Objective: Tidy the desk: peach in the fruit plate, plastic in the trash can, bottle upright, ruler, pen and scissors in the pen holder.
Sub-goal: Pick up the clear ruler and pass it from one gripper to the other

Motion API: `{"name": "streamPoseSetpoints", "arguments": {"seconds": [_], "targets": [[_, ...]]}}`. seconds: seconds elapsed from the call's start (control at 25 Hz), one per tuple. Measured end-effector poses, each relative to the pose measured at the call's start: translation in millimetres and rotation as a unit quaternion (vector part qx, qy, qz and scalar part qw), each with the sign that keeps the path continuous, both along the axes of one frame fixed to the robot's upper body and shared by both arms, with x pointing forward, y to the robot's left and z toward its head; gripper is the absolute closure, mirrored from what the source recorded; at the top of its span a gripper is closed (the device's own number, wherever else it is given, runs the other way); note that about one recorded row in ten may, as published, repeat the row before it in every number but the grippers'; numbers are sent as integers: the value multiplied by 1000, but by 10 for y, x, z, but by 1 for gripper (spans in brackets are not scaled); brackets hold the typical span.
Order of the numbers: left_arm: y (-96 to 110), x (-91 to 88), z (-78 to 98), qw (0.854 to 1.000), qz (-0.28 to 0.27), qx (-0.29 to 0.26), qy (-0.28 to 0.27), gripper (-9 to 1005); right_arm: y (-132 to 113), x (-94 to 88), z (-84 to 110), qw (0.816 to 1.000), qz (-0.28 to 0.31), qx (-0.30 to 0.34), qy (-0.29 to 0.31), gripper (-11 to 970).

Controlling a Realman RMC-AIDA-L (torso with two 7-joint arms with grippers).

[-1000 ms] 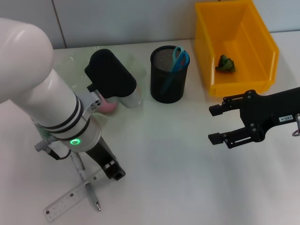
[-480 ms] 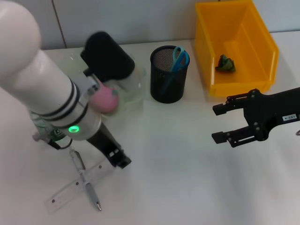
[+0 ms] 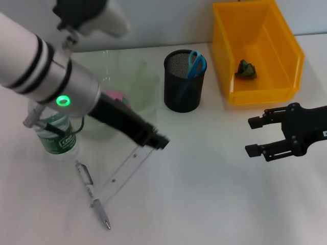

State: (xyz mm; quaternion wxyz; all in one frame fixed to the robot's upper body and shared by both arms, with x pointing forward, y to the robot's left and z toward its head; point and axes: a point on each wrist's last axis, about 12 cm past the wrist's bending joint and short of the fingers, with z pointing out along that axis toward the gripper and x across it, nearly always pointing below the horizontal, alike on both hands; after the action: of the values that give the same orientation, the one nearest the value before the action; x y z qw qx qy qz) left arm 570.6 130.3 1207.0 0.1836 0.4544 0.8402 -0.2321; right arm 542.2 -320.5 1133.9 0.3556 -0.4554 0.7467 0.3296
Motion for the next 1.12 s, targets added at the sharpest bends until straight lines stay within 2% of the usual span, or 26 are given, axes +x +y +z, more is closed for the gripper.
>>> {"name": "streamPoseSetpoints", "arguments": {"seconds": [0.2, 0.28, 0.32, 0.56, 0.76, 0.8, 0.84, 0.88, 1.0, 1.12], "targets": [[49, 41, 195, 994, -3, -108, 10, 599, -97, -31, -7, 1000, -22, 7, 10, 185], [52, 41, 224, 992, -5, -125, 11, 599, -131, -44, -11, 999, -30, 11, 10, 185], [59, 40, 272, 986, -12, -168, 14, 599, -141, -48, -11, 999, -33, 12, 10, 185], [45, 10, 350, 969, -38, -244, -2, 600, -179, -64, -16, 999, -41, 13, 14, 186], [98, -53, 378, 943, -59, -325, -36, 600, -204, -79, -30, 999, -47, 11, 17, 186], [98, -53, 378, 943, -59, -325, -36, 600, -204, -79, -30, 999, -47, 11, 17, 186], [121, -60, 367, 937, -61, -342, -45, 600, -207, -80, -31, 999, -48, 10, 17, 186], [150, -63, 340, 922, -62, -377, -56, 600, -213, -82, -32, 999, -48, 9, 19, 186], [204, -58, 291, 901, -61, -423, -72, 600, -230, -83, -32, 998, -50, 6, 21, 187], [296, -48, 177, 873, -46, -475, -99, 600, -240, -77, -24, 998, -51, 4, 21, 187]]}}
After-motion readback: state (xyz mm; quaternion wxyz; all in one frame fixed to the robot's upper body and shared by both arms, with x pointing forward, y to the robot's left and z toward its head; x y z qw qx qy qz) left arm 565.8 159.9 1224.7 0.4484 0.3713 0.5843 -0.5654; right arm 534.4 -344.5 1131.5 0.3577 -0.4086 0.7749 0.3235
